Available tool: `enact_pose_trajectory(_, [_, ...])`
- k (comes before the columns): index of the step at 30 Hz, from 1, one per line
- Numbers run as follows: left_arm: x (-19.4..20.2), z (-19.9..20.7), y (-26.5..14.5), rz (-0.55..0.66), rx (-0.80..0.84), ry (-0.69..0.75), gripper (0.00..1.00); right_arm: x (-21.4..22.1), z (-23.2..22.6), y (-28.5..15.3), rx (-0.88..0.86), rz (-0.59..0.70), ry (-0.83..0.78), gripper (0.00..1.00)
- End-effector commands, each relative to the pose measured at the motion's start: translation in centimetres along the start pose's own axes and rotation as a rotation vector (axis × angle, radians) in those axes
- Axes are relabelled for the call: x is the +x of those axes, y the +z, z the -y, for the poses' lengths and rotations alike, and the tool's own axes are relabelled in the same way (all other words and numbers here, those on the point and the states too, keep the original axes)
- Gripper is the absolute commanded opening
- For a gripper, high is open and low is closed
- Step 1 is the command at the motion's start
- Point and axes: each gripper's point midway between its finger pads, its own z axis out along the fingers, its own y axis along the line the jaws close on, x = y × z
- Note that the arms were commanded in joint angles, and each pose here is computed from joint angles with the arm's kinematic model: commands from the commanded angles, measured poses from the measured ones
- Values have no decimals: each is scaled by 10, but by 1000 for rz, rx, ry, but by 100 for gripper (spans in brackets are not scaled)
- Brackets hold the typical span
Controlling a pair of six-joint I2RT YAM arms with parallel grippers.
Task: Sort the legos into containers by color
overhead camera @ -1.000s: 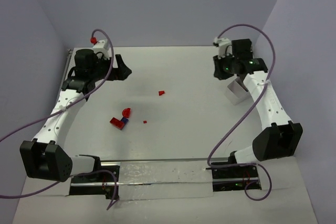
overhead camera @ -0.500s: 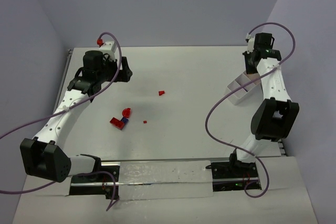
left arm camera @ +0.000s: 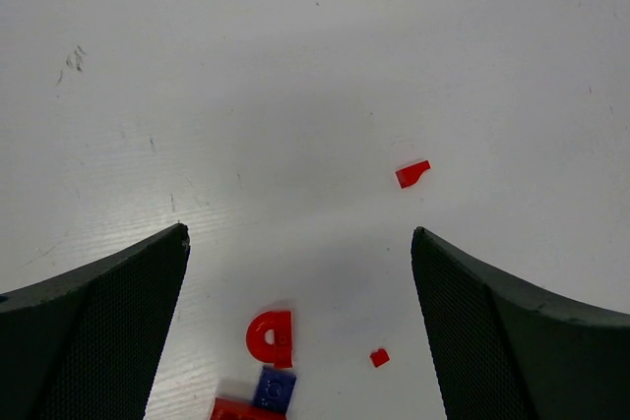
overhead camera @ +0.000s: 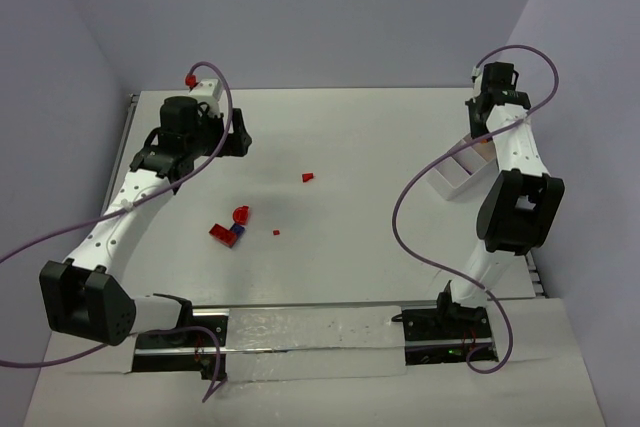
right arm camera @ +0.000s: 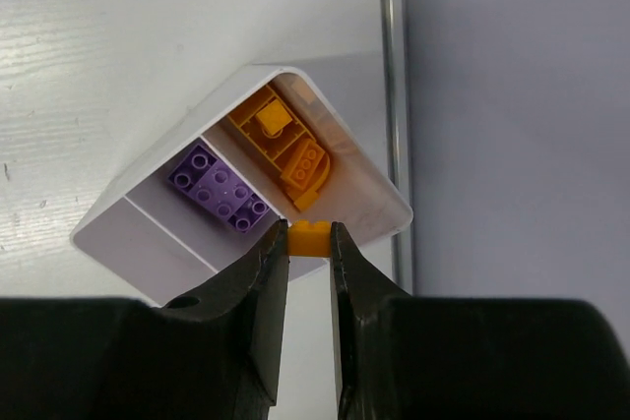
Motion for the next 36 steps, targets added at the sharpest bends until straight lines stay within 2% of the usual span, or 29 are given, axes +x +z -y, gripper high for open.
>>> enact_pose_trajectory(1, [-21, 5, -5, 42, 1, 1, 99, -20, 14, 3, 56, 52, 34, 17])
enact_pose_trajectory(6, [-21, 4, -5, 41, -1, 5, 99, -22, 15, 8, 60, 47, 31, 30])
enact_pose_trajectory(10, [-22, 3, -7, 32, -7, 38, 99, -23, 16, 6, 60, 48, 30, 46])
enact_pose_trajectory(13, [-19, 1, -8, 17, -8, 67, 99, -23, 17, 4, 60, 49, 29, 53])
enact_pose_trajectory(16, [-14, 2, -9, -5, 9, 107, 99, -25, 18, 0, 65, 57, 27, 55])
enact_pose_trajectory(19, [-7, 12, -17, -23, 93, 190, 99, -26, 17, -7, 47, 65, 28, 56])
enact_pose_trajectory(21, [11, 22, -27, -89, 213, 284, 98, -31, 6, -24, -22, 97, 26, 59])
enact_pose_trajectory(22, [18, 25, -31, -111, 277, 341, 97, -31, -1, -31, -54, 104, 18, 64])
enact_pose_trajectory(24, [45, 27, -45, -189, 405, 469, 91, -36, -20, -49, -138, 143, -2, 83])
enact_pose_trajectory(25, [71, 22, -58, -275, 471, 574, 89, -39, -30, -64, -166, 169, -20, 87])
enact_pose_trajectory(26, [71, 22, -61, -270, 484, 570, 87, -39, -30, -64, -168, 169, -19, 91])
enact_pose_trajectory(27, [94, 14, -75, -332, 560, 644, 86, -42, -42, -77, -199, 192, -35, 98])
enact_pose_trajectory(29, [121, 3, -91, -373, 644, 762, 85, -44, -70, -94, -299, 220, -70, 100])
enact_pose_trajectory(32, [149, -14, -105, -364, 739, 947, 85, -41, -105, -108, -399, 225, -100, 100])
enact_pose_trajectory(34, [172, -22, -107, -378, 823, 1102, 85, -35, -120, -109, -438, 206, -117, 100])
enact_pose_trajectory(36, [182, -27, -106, -390, 864, 1173, 84, -31, -138, -112, -470, 190, -152, 100])
